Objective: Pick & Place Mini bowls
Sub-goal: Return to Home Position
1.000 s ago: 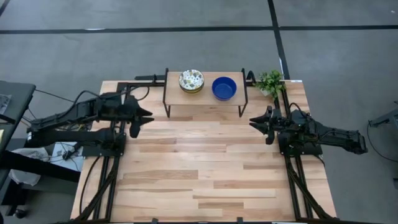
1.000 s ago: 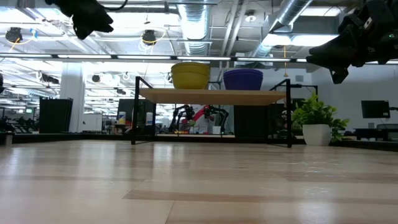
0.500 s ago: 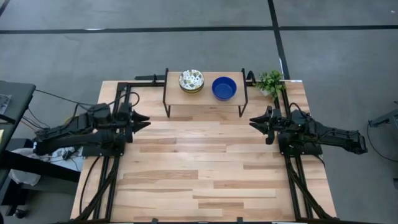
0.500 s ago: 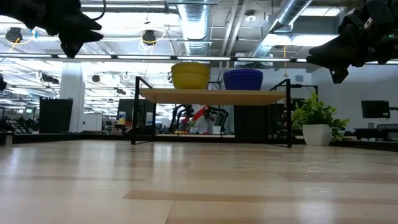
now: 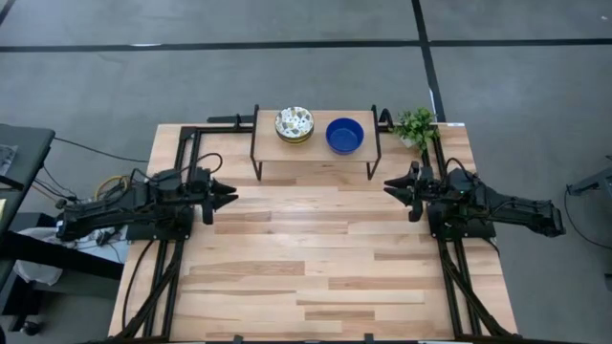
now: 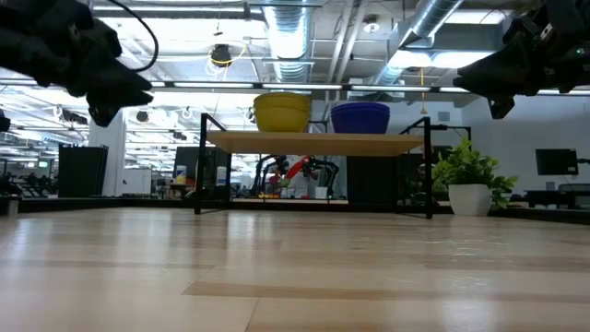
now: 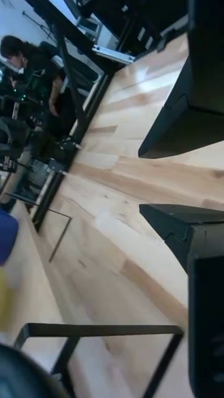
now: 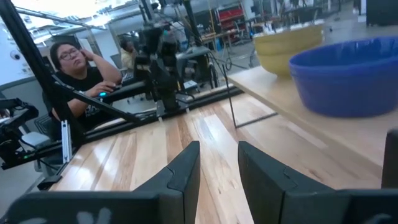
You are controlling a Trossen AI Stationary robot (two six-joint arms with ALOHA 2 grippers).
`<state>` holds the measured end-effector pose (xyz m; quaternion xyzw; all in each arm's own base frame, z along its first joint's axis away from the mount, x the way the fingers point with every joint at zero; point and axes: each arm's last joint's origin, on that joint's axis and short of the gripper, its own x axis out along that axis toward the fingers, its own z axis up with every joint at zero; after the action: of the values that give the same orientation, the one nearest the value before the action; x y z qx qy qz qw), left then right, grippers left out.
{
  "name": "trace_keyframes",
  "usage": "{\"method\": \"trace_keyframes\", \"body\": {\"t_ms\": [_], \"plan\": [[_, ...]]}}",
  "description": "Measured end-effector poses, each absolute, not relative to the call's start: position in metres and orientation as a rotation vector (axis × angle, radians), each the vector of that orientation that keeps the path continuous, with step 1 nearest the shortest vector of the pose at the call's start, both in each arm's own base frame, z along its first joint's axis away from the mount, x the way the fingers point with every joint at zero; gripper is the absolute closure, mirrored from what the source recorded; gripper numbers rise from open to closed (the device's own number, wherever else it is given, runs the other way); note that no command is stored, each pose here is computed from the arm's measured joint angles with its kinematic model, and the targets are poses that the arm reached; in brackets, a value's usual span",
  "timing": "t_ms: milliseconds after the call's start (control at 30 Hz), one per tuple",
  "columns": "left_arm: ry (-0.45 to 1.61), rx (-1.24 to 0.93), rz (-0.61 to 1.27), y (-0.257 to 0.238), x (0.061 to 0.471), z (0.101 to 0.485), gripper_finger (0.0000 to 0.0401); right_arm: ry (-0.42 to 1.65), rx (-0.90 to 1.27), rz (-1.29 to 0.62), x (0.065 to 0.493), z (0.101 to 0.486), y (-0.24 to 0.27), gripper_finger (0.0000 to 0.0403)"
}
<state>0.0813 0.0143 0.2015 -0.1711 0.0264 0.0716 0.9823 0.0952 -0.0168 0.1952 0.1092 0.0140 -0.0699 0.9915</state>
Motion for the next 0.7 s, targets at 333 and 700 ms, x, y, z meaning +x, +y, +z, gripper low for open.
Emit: {"method": "trace_keyframes", "body": {"t_ms": [333,700], "plan": [[0.002,-0.261,0.126,0.016,0.09,0.184,0.0274,0.027,0.19,-0.12,0.095,0.196,-0.015,0.0305],[-0.043,-0.2,0.104,0.017,0.096,0.168,0.0274,0.03,0.083,-0.022,0.096,0.196,-0.006,0.0305]]}}
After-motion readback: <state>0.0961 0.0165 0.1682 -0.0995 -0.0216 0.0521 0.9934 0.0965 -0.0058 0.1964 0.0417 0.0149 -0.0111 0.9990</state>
